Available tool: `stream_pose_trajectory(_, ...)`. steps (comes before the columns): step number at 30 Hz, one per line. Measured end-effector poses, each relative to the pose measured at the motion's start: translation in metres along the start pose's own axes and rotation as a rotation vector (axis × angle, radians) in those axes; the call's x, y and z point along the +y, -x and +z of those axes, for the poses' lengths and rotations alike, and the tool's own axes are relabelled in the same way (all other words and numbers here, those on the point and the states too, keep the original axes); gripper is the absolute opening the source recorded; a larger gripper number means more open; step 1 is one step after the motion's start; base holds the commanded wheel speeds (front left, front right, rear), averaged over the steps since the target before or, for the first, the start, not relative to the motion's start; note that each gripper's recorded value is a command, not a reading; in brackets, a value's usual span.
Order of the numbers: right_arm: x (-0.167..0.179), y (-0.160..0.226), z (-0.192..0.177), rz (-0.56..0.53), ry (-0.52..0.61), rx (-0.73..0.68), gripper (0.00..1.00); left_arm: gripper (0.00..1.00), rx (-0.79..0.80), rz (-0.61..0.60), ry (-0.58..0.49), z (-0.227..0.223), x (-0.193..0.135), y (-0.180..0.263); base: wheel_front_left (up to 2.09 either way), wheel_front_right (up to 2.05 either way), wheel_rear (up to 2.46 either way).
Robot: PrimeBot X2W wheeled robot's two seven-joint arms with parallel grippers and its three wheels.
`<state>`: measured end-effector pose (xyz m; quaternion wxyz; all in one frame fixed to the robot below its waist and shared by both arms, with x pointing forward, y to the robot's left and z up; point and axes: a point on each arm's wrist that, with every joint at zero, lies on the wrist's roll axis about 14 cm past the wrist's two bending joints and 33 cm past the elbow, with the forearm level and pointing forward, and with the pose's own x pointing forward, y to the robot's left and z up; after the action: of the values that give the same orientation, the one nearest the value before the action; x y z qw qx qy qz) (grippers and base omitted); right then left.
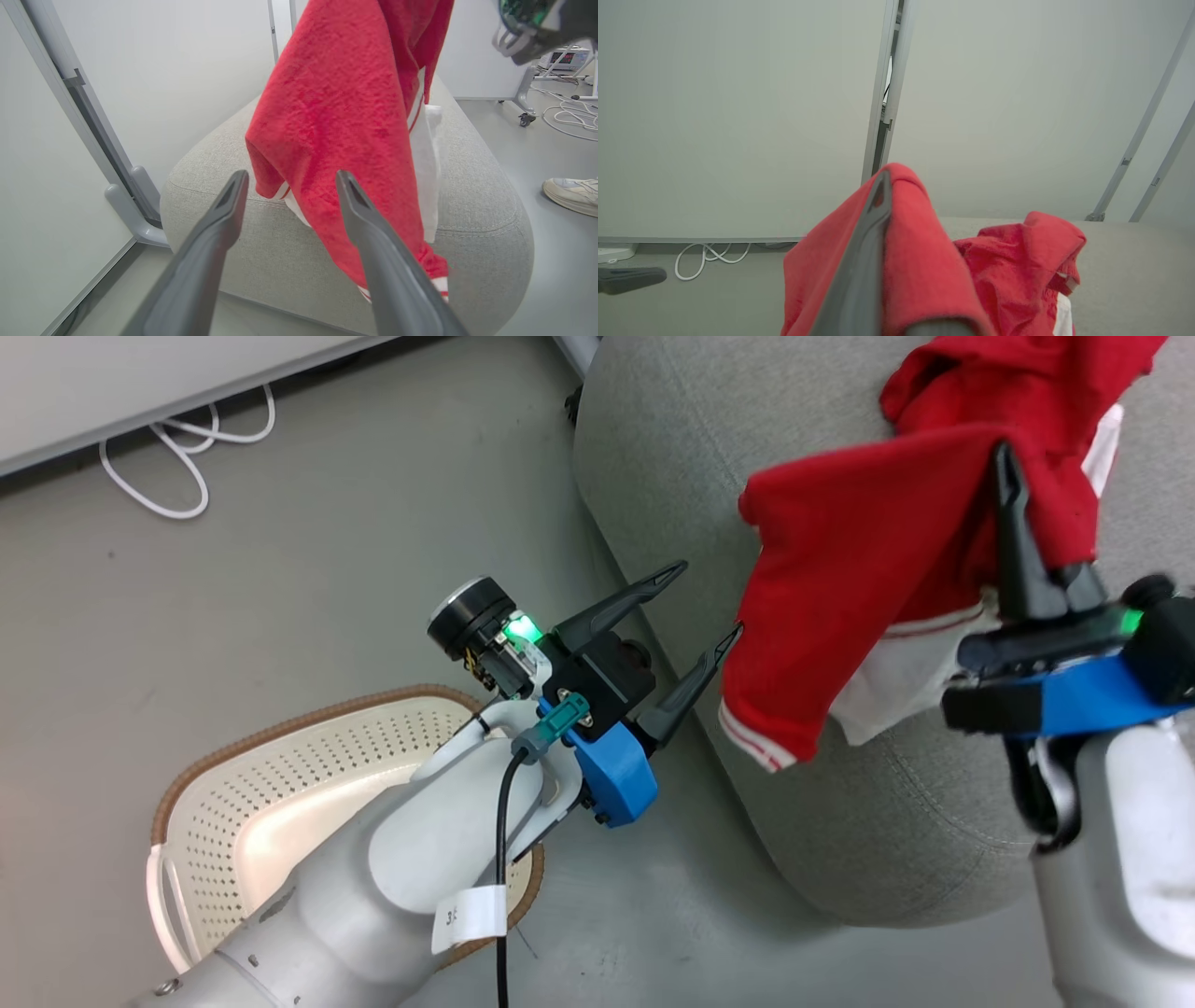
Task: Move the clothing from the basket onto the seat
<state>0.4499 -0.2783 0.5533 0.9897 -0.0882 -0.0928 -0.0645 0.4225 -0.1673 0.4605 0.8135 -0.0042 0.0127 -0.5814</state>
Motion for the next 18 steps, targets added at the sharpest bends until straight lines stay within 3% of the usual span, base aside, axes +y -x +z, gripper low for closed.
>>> stream_pose_trajectory(7,-0.019,-0.065,0.045,0.007,0.129,-0.170,0.00,1.00,0.011,0.030,0.008,-0.021,0.026,0.001,0.00,0.00,0.00)
stream_pose_trajectory(14,-0.068,-0.119,0.103,-0.080,0.305,-0.350,0.00,1.00,0.035,0.043,0.028,-0.053,0.051,-0.001,0.00,0.00,0.00)
stream_pose_trajectory(18,-0.102,-0.136,0.117,-0.148,0.405,-0.378,0.00,1.00,0.045,0.047,0.047,-0.072,0.061,-0.002,0.00,0.00,0.00)
